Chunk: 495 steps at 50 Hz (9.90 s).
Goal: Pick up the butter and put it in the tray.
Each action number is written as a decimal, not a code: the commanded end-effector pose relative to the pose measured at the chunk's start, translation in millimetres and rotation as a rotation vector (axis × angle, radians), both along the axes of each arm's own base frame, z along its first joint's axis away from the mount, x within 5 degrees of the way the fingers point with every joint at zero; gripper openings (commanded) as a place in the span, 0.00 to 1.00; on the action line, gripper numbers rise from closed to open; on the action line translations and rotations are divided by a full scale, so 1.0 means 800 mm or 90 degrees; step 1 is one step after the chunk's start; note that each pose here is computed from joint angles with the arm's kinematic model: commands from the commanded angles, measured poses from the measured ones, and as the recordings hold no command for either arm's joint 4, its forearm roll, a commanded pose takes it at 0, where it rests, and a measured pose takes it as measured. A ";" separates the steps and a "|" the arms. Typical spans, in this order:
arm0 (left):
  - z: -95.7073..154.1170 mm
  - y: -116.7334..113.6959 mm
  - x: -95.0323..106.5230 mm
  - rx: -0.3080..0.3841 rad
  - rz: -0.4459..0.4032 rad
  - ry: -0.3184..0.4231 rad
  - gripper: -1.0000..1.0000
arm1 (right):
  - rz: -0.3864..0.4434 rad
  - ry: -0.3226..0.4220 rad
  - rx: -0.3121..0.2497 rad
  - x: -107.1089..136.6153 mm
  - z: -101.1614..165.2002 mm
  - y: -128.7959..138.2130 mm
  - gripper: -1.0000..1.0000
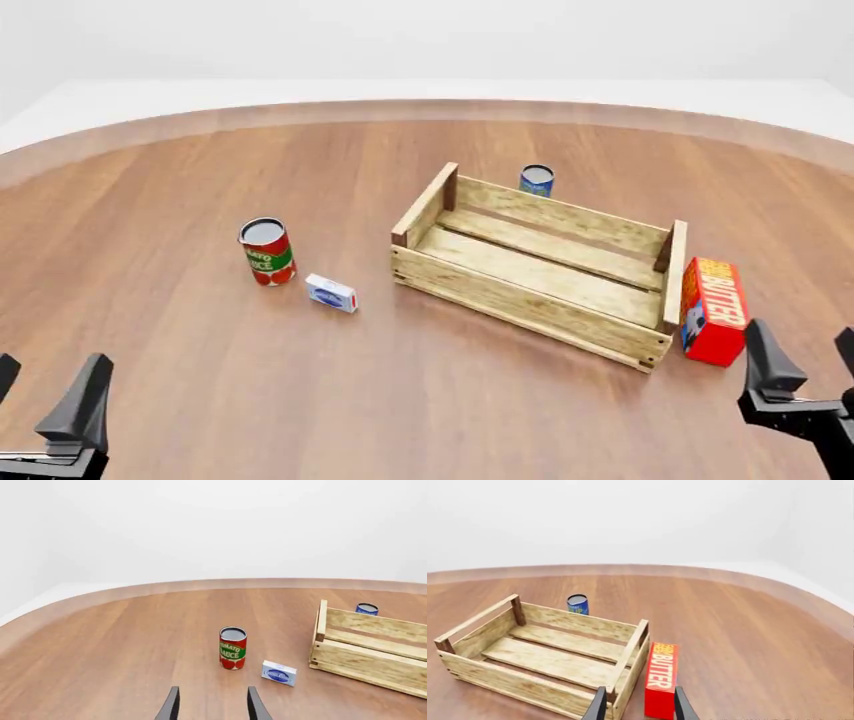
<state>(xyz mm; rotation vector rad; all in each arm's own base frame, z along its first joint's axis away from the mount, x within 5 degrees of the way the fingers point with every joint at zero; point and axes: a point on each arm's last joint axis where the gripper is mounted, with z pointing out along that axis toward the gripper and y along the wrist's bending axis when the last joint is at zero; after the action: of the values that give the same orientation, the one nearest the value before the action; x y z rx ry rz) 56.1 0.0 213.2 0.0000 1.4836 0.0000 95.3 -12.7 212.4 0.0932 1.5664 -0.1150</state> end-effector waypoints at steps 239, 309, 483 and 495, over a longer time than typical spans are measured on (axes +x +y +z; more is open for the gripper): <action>0.000 0.000 0.000 0.000 0.000 0.000 1.00 | -0.076 0.219 0.100 0.178 -0.157 -0.056 1.00; 0.000 0.000 0.000 0.000 0.000 0.000 1.00 | -0.102 0.131 0.095 0.111 -0.095 -0.051 0.00; 0.000 0.000 0.000 0.000 0.000 0.000 1.00 | 0.243 0.091 -0.023 0.199 0.076 0.096 0.00; 0.000 0.000 0.000 0.000 0.000 0.000 1.00 | 0.256 0.113 -0.029 0.215 0.074 0.108 0.00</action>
<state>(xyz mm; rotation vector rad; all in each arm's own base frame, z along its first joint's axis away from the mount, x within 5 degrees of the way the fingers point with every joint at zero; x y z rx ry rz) 56.1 0.0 213.2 0.0000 1.4836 0.0000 254.9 64.7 266.6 -0.2719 1.7314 0.1351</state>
